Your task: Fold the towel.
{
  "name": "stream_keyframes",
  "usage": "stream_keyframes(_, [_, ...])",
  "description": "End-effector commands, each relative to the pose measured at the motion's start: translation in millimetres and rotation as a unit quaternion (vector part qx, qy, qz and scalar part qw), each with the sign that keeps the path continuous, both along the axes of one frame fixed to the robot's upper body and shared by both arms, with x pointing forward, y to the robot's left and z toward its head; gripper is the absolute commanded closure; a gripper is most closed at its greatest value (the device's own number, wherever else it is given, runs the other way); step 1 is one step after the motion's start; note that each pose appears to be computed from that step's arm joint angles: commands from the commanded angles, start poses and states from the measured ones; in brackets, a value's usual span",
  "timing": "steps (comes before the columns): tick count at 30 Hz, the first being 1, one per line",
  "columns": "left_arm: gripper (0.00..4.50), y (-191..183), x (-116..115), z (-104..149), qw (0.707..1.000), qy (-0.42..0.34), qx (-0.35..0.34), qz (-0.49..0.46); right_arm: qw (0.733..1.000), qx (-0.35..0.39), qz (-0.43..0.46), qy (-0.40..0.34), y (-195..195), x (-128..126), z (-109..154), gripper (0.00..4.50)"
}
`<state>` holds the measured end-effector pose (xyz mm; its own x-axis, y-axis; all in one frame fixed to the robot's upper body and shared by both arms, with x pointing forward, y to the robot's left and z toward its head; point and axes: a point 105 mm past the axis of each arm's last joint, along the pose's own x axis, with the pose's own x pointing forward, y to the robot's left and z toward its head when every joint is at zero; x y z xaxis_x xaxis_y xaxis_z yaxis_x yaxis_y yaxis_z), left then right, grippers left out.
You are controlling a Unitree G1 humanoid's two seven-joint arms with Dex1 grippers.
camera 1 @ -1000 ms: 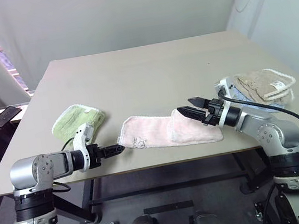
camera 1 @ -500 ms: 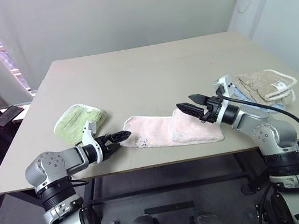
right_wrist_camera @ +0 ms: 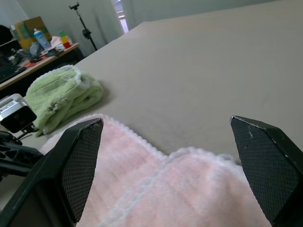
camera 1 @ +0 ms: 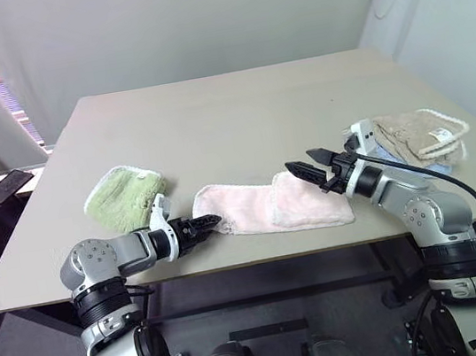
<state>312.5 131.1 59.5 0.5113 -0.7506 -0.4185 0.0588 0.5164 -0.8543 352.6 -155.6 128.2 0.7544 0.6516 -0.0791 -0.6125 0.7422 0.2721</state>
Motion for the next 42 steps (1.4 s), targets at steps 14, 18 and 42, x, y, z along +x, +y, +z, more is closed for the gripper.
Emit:
stream_keyframes(14, [4.49, 11.5, -3.6, 32.5, 0.99, -0.093, 0.083, -0.062, 0.999, -0.013, 0.029, -0.031, -3.7, -10.7, 12.9, 0.0])
stream_keyframes(18, [4.49, 8.2, -2.7, 43.3, 0.959, -0.197, 0.171, -0.11, 0.998, -0.016, 0.048, -0.035, -3.7, -21.0, 14.2, 0.0])
stream_keyframes(42, [4.49, -154.3, 28.6, 75.0, 0.812, -0.43, 0.096, -0.382, 0.994, -0.025, -0.104, -0.03, -75.9, -53.8, 16.1, 0.0])
